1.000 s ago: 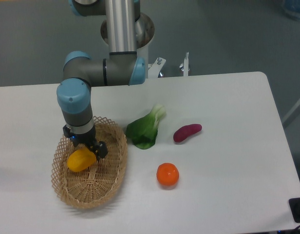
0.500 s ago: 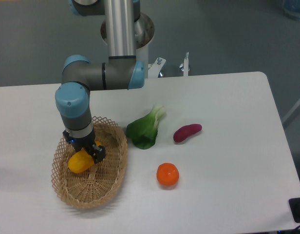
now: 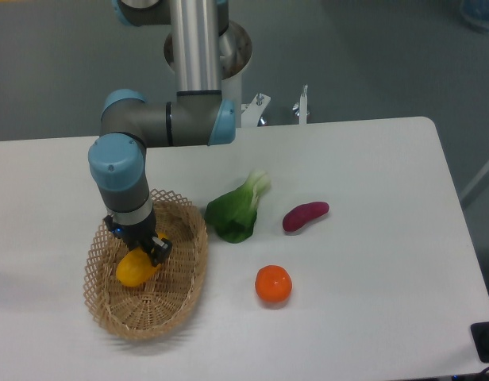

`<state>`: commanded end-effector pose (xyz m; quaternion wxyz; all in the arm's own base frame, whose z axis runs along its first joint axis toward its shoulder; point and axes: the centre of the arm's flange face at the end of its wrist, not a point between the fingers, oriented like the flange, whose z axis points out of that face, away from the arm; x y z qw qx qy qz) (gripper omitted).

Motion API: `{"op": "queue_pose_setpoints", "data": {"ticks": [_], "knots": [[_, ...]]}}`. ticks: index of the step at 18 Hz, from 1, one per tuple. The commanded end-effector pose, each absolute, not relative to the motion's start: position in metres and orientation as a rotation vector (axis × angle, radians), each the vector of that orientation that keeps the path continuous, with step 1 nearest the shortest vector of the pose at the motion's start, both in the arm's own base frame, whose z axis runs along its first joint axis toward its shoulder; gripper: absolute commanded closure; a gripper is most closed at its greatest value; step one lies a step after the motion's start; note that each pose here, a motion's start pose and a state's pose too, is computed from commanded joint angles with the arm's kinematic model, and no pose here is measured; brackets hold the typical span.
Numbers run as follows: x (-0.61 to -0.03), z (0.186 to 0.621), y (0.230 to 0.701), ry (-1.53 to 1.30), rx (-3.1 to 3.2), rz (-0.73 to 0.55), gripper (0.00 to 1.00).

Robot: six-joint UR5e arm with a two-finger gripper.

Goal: Pick up the mango from the basket
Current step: 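Close the gripper fingers around the yellow mango, then lift the mango up out of the basket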

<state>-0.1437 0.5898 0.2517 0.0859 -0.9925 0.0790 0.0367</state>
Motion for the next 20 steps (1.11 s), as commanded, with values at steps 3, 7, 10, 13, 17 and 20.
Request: {"op": "queue_pose_setpoints", "data": {"ticks": [3,7,10,13,17,20], "knots": [[-0.173,0.284,0.591,0.173,-2.916,0.149,0.46],[-0.207,0.309,0.578,0.224,-2.889,0.216,0.43],[-0.234,0.331,0.564,0.199,-2.896,0.226,0.44],[-0.276,0.353,0.545,0.268,-2.927,0.227,0.44],[-0.336,0.381,0.503,0.345,-2.961,0.225,0.44],[-0.375,0.391,0.478,0.393,-2.953,0.222,0.44]]}}
